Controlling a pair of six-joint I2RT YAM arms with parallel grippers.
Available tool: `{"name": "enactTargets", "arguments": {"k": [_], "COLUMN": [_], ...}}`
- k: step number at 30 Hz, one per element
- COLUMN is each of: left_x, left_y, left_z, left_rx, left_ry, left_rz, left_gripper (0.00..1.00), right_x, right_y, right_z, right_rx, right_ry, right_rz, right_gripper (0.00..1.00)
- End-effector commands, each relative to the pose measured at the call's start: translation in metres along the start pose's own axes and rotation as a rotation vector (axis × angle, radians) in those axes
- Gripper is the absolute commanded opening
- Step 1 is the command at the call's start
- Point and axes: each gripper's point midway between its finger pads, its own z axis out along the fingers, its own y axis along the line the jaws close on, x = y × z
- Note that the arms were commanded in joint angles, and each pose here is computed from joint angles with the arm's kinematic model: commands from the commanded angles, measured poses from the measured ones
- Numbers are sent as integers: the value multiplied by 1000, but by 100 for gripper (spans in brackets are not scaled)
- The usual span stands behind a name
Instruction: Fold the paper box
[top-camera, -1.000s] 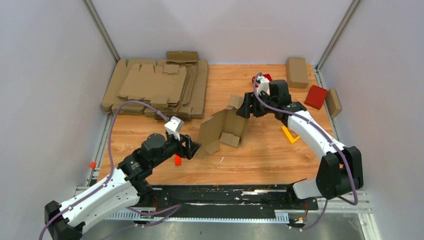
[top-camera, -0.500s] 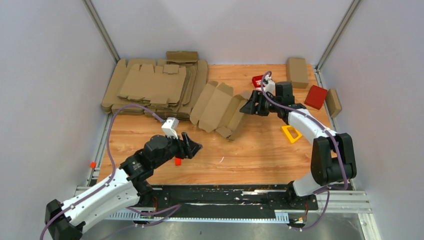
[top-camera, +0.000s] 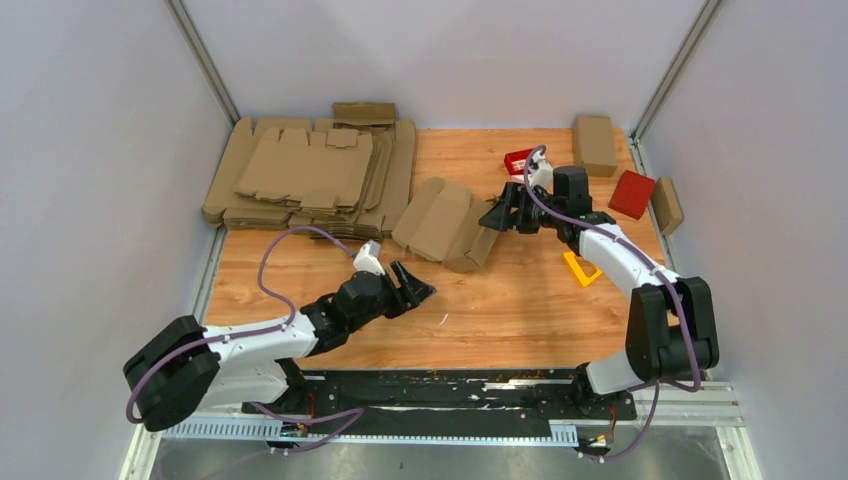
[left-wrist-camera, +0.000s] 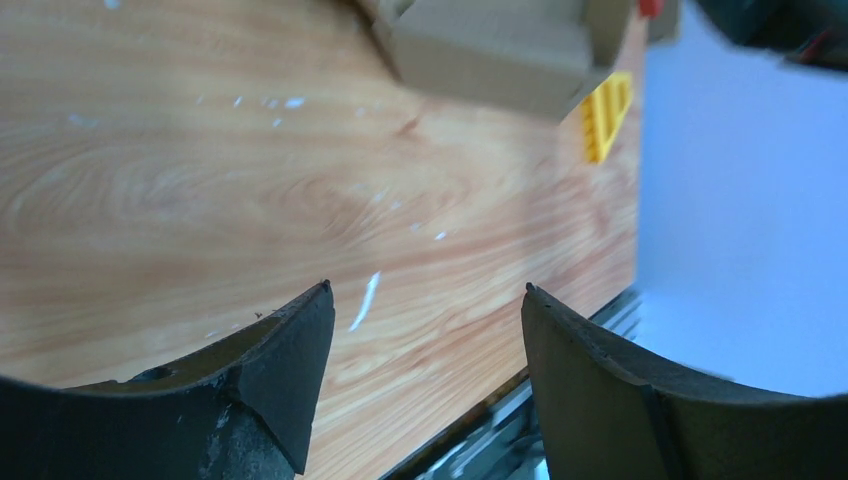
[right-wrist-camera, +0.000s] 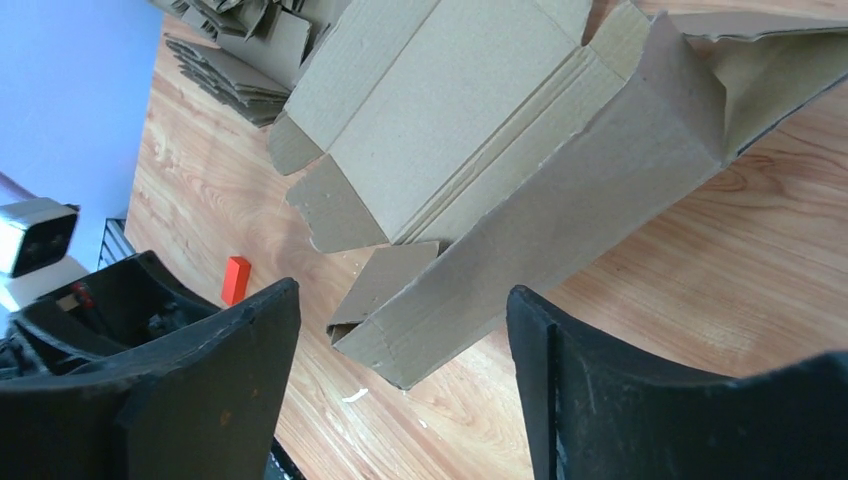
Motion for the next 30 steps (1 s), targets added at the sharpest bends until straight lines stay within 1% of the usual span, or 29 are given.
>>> {"name": "enactTargets", "arguments": {"k": [1, 3, 6, 8, 11, 16, 18, 20, 22, 25, 30], "left_x": [-40, -38, -33, -30, -28, -38, -37, -34, -34, -31, -32], "left_y": [-36, -30, -32, -37, -43, -47, -43, -43, -52, -56, -42], "left_z": [7, 10, 17, 23, 33, 44, 49, 56, 66, 80, 96], "left_rx": [25, -32, -33, -20, -22, -51, -110, -175, -178, -171, -208], "left_ry": [-153, -145, -122, -100, -89, -129, -128, -98, -56, -4, 34], "left_rz": [-176, -242, -286, -313, -346, -450, -517, -581, -609, -648, -698], "left_gripper": [76, 76, 76, 76, 73, 69, 67, 67, 69, 69, 68], "right_x": [-14, -16, -13, -12, -12, -14, -15, -13, -13, -13, -15], "right_y": [2, -5, -17, -21, -20, -22, -25, -32, -36, -37, -35], "right_z": [-9, -11, -14, -18, -15, -6, -4, 0, 4, 11, 23], "right_rx": [46, 98, 183, 211, 193, 181, 196, 223, 242, 242, 232], "right_ry": [-58, -57, -51, -70, -74, -65, -64, -52, -40, -28, -9], "right_rz": [-37, -5, 43, 54, 66, 92, 105, 136, 161, 169, 150], "right_gripper": [81, 90, 95, 96, 96, 97, 99, 99, 99, 94, 85]}}
